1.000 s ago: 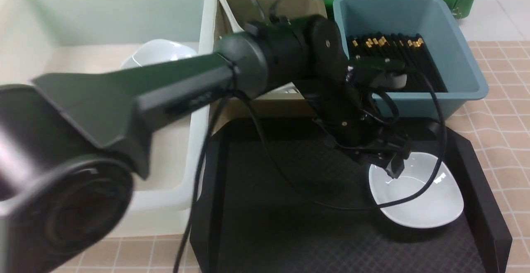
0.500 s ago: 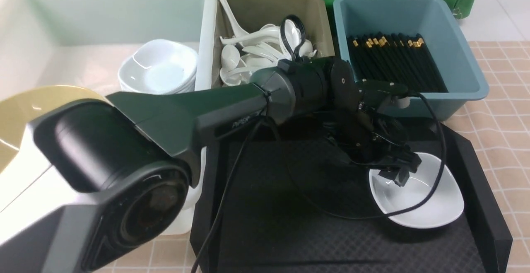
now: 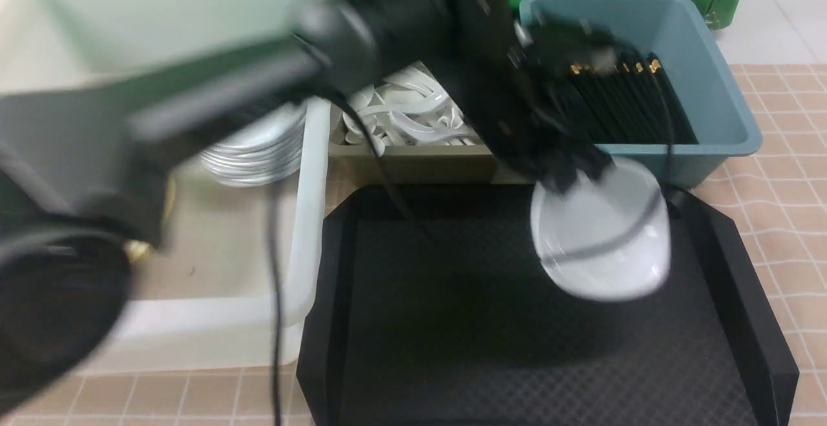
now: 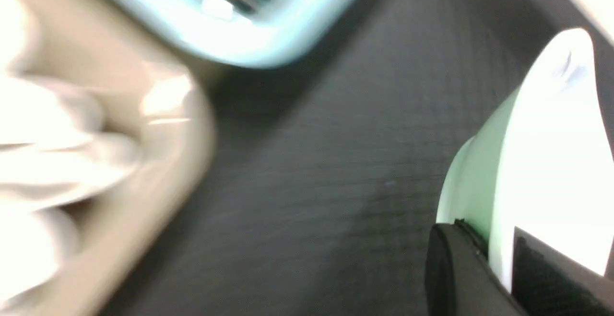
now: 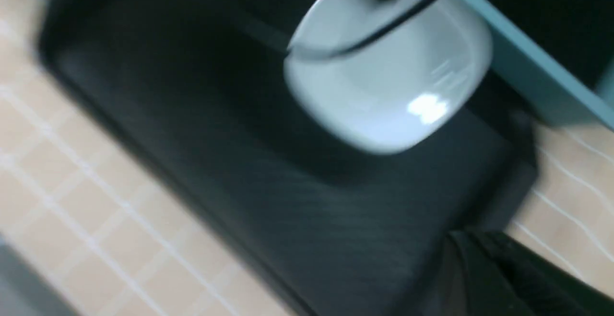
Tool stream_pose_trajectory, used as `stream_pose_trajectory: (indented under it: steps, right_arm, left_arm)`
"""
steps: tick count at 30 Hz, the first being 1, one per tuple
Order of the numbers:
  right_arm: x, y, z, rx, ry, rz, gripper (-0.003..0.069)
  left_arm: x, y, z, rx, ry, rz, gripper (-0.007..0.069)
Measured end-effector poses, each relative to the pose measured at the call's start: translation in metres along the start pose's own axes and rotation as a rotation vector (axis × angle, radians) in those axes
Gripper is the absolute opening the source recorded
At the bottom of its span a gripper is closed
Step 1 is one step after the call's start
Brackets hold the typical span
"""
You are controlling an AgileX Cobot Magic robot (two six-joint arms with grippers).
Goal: On brown table put chopsticks spoon bowls plates into blue grey white boxes.
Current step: 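Grasp the small white bowl on the black tray by its rim with the left gripper, then place the white bowl into the white bin with the other dishes with the left gripper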
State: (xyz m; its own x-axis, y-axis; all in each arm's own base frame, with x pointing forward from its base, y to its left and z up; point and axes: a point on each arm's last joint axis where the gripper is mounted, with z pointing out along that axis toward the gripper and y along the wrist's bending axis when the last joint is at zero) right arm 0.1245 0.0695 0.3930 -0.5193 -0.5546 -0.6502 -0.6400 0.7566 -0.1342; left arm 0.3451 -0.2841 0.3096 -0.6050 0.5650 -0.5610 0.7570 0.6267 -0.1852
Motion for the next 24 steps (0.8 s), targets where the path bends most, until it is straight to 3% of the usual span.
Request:
stream_pose_trajectory:
  steps: [1, 5, 7, 8, 10, 12, 15, 20, 24]
  right_arm:
    - [-0.001, 0.001, -0.001, -0.007, -0.007, 0.003, 0.0048]
    - [-0.042, 0.006, 0.013, -0.173, -0.059, -0.025, 0.0048]
    - [-0.054, 0.008, 0.016, -0.206, -0.078, -0.040, 0.0048]
    - [-0.070, 0.013, 0.020, -0.233, -0.100, -0.071, 0.0048]
    - [-0.083, 0.018, 0.022, -0.251, -0.127, -0.104, 0.0048]
    - [-0.106, 0.039, 0.035, -0.301, -0.144, -0.191, 0.0048]
    - [-0.122, 0.058, 0.048, -0.318, -0.134, -0.281, 0.0048]
    - [-0.143, 0.080, 0.076, -0.260, -0.094, -0.423, 0.0048]
    - [-0.152, 0.077, 0.091, -0.172, -0.075, -0.476, 0.0048]
  left_arm:
    - [0.000, 0.001, -0.005, -0.006, -0.005, 0.000, 0.0006]
    - [0.004, 0.033, -0.113, -0.155, -0.125, -0.024, 0.0006]
    - [0.010, 0.046, -0.134, -0.201, -0.140, -0.049, 0.0006]
    - [0.021, 0.064, -0.162, -0.264, -0.154, -0.095, 0.0006]
    - [0.031, 0.081, -0.178, -0.303, -0.149, -0.141, 0.0006]
    - [0.056, 0.121, -0.202, -0.371, -0.117, -0.265, 0.0006]
    - [0.076, 0.155, -0.214, -0.403, -0.112, -0.374, 0.0006]
    - [0.103, 0.209, -0.216, -0.346, -0.185, -0.565, 0.0006]
    - [0.115, 0.242, -0.188, -0.256, -0.173, -0.592, 0.0006]
